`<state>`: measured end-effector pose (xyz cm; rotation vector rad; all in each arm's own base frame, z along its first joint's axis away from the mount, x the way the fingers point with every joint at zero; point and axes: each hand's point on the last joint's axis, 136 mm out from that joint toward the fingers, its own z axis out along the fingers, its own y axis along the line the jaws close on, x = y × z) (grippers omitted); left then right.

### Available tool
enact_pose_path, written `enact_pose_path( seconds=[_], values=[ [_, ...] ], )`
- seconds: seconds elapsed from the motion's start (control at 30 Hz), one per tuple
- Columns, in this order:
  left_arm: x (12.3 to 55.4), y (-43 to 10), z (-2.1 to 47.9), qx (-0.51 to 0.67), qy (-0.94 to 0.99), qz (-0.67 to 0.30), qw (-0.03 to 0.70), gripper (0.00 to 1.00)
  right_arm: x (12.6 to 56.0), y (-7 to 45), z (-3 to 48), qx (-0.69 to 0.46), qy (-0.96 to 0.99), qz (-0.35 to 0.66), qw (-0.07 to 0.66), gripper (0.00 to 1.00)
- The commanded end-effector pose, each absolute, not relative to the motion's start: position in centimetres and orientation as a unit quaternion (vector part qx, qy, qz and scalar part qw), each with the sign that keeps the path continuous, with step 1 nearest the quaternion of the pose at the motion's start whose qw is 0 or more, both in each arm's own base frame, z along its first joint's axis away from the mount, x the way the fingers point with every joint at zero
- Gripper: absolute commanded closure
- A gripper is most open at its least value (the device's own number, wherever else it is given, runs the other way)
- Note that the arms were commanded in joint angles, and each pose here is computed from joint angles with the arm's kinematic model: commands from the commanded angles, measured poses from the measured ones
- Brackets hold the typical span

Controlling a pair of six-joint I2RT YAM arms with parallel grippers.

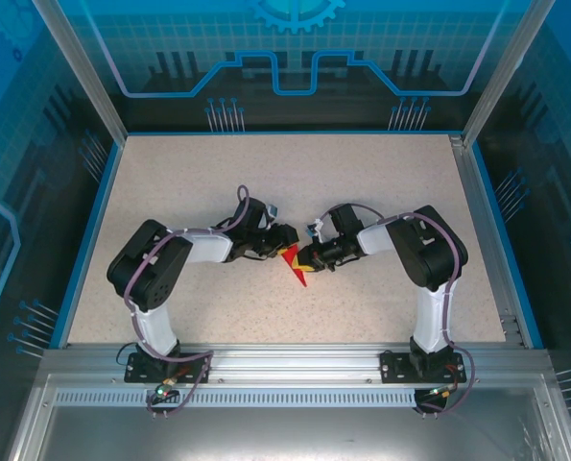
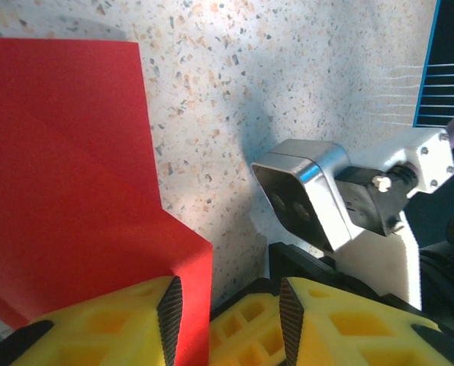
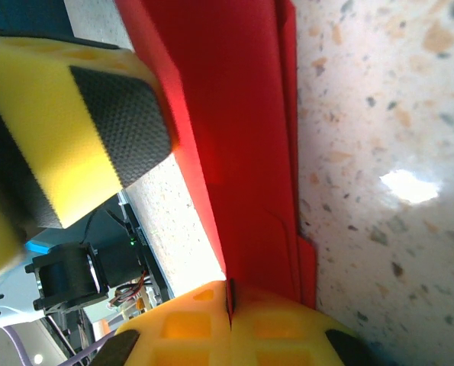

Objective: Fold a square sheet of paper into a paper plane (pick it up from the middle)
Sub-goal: Fold the wing for the fifth time at the center of the table.

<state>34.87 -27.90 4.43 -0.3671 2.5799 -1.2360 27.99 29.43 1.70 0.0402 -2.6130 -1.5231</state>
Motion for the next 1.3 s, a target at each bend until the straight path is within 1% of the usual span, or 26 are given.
enact_pose_path(
  seconds=[0.0, 0.23, 0.43, 0.6, 0.83, 1.07, 1.27],
  values=[
    [34.8, -28.3, 3.3, -0.121, 0.891, -0.422, 0.119, 0.58, 27.5, 28.0, -1.6, -0.027, -0.887, -0.454, 0.082, 0.99],
    [34.5, -28.0, 2.1, -0.121, 0.899, -0.407, 0.111, 0.59, 27.6, 27.8, -1.7, -0.037, -0.89, -0.446, 0.082, 0.98],
    [34.0, -27.7, 1.4, -0.12, 0.903, -0.399, 0.105, 0.59, 27.6, 27.8, -0.7, -0.031, -0.89, -0.449, 0.075, 0.91],
    [33.9, -27.6, 1.3, -0.121, 0.904, -0.398, 0.103, 0.59, 27.2, 28.0, 0.4, -0.019, -0.888, -0.453, 0.069, 0.88],
    [33.9, -27.7, 1.5, -0.12, 0.903, -0.399, 0.103, 0.59, 26.6, 28.2, 1.2, -0.005, -0.89, -0.451, 0.061, 0.86],
    [33.8, -27.7, 1.5, -0.119, 0.904, -0.399, 0.099, 0.59, 25.8, 27.9, 1.1, 0.007, -0.9, -0.431, 0.061, 0.86],
    [33.8, -27.8, 1.5, -0.117, 0.904, -0.4, 0.099, 0.6, 25.7, 28.1, 1.7, 0.021, -0.902, -0.428, 0.052, 0.78]
  ],
)
